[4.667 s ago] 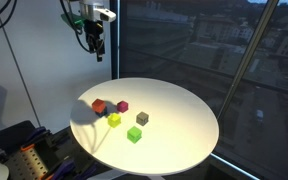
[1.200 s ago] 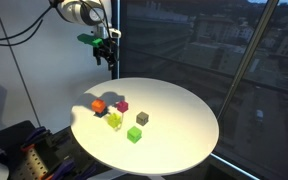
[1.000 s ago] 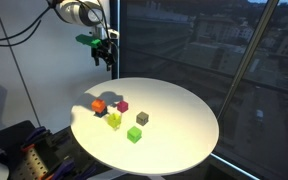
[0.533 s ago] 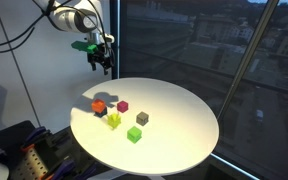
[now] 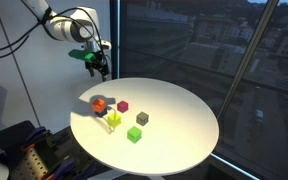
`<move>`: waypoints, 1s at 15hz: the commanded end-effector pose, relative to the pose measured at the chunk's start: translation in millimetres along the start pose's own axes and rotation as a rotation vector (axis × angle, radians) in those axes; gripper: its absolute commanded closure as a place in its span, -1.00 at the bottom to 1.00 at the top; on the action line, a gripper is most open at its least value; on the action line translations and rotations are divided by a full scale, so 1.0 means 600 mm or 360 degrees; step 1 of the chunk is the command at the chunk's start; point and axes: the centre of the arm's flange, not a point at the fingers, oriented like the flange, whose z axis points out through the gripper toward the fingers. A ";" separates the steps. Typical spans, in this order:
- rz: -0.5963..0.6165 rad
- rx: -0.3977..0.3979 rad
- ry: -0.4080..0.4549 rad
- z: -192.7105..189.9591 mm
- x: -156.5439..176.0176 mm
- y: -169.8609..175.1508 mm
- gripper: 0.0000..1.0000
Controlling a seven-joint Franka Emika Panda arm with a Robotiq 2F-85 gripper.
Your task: Put the orange block on the table.
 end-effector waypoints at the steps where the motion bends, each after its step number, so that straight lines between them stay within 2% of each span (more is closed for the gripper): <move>1: 0.0001 0.0008 0.0017 0.024 -0.017 0.001 -1.00; 15: 0.0012 0.0046 -0.0181 0.126 -0.036 0.009 -1.00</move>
